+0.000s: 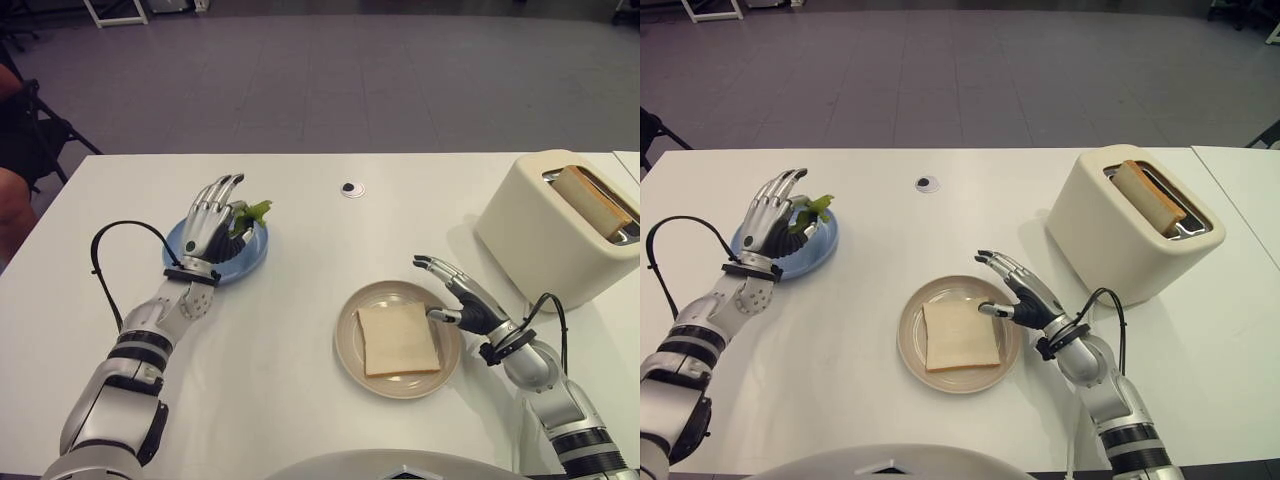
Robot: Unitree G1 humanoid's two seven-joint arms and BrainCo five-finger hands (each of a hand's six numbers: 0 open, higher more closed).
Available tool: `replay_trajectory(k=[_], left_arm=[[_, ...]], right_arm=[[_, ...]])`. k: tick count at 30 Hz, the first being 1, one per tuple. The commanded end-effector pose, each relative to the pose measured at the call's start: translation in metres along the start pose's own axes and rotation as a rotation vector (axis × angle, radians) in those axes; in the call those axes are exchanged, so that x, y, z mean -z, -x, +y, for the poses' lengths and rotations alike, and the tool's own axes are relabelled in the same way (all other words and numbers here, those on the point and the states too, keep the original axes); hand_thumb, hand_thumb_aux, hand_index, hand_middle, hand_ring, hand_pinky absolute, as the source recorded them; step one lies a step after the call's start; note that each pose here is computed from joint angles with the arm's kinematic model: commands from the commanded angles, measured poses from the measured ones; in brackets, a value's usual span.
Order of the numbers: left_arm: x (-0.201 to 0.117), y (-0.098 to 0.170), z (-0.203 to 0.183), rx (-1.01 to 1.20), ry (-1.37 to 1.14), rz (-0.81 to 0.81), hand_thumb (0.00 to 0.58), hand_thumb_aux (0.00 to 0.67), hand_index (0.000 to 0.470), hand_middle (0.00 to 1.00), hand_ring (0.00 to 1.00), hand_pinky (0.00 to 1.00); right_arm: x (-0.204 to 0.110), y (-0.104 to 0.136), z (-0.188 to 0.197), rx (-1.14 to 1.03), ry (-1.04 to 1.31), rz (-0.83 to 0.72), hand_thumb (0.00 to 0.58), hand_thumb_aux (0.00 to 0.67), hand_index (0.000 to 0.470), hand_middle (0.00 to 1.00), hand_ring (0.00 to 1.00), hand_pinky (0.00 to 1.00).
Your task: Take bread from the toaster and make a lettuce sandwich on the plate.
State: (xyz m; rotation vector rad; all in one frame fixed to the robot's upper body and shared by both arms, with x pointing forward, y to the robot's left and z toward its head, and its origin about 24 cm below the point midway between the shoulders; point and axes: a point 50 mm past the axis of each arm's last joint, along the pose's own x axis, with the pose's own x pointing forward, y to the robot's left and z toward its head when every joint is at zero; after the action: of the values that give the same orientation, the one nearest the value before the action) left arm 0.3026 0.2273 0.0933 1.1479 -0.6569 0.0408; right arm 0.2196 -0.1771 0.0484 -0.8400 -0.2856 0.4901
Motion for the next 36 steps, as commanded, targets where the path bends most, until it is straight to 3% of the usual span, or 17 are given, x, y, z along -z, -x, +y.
replay_trajectory(k=[1,4,9,13,17,18,19,20,21,22,28,31,33,36], left_arm=[[-0.071,0.01,-0.025,0.089,0.251,-0.249,0.58,0.67,0.47,0.0,0.0,0.0],[-0.122,0.03,-0.052,0.232,0.396,-0.413,0.58,0.67,0.47,0.0,0.0,0.0],[-0.166,0.054,-0.085,0.417,0.496,-0.542,0.58,0.67,0.47,0.0,0.0,0.0],[-0.167,0.069,-0.112,0.554,0.423,-0.553,0.58,0.67,0.47,0.0,0.0,0.0],[-0.163,0.071,-0.115,0.567,0.417,-0.548,0.58,0.67,0.47,0.0,0.0,0.0],[-0.165,0.072,-0.116,0.577,0.418,-0.556,0.576,0.617,0.433,0.0,0.0,0.0],[-0.165,0.074,-0.117,0.588,0.411,-0.562,0.447,0.349,0.245,0.0,0.0,0.0],[-0.165,0.074,-0.118,0.596,0.405,-0.564,0.31,0.213,0.149,0.0,0.0,0.0],[-0.164,0.074,-0.117,0.596,0.4,-0.56,0.075,0.045,0.031,0.0,0.0,0.0],[-0.163,0.072,-0.117,0.59,0.395,-0.558,0.0,0.0,0.0,0.0,0.0,0.0],[-0.158,0.056,-0.105,0.523,0.358,-0.542,0.0,0.0,0.0,0.0,0.0,0.0],[-0.153,0.045,-0.093,0.465,0.319,-0.531,0.0,0.0,0.0,0.0,0.0,0.0],[-0.149,0.035,-0.079,0.374,0.305,-0.502,0.0,0.0,0.0,0.0,0.0,0.0],[-0.144,0.022,-0.048,0.142,0.364,-0.428,0.0,0.0,0.0,0.0,0.0,0.0]], right_arm=[[-0.002,-0.005,-0.013,0.055,0.029,-0.019,0.0,0.0,0.0,0.0,0.0,0.0],[-0.001,-0.004,-0.037,0.157,0.051,-0.02,0.0,0.0,0.0,0.0,0.0,0.0],[0.004,0.005,-0.054,0.229,0.081,0.001,0.0,0.0,0.0,0.0,0.0,0.0],[0.0,0.009,-0.062,0.264,0.089,-0.006,0.0,0.0,0.0,0.0,0.0,0.0],[0.0,0.016,-0.066,0.285,0.099,0.01,0.0,0.0,0.0,0.0,0.0,0.0],[0.0,0.017,-0.067,0.29,0.105,0.015,0.0,0.0,0.0,0.0,0.0,0.0],[0.0,0.019,-0.069,0.296,0.112,0.019,0.0,0.0,0.0,0.0,0.0,0.0],[0.0,0.021,-0.072,0.305,0.121,0.021,0.0,0.0,0.0,0.0,0.0,0.0],[-0.001,0.025,-0.077,0.322,0.133,0.024,0.0,0.0,0.0,0.0,0.0,0.0],[-0.002,0.029,-0.082,0.344,0.144,0.029,0.0,0.0,0.0,0.0,0.0,0.0],[-0.011,0.051,-0.118,0.495,0.259,0.072,0.0,0.0,0.0,0.0,0.0,0.0],[-0.021,0.067,-0.153,0.697,0.411,0.117,0.0,0.0,0.0,0.0,0.0,0.0],[-0.01,0.076,-0.171,0.78,0.534,0.247,0.0,0.0,0.0,0.0,0.0,0.0],[0.032,0.082,-0.169,0.674,0.622,0.496,0.0,0.0,0.0,0.0,0.0,0.0]])
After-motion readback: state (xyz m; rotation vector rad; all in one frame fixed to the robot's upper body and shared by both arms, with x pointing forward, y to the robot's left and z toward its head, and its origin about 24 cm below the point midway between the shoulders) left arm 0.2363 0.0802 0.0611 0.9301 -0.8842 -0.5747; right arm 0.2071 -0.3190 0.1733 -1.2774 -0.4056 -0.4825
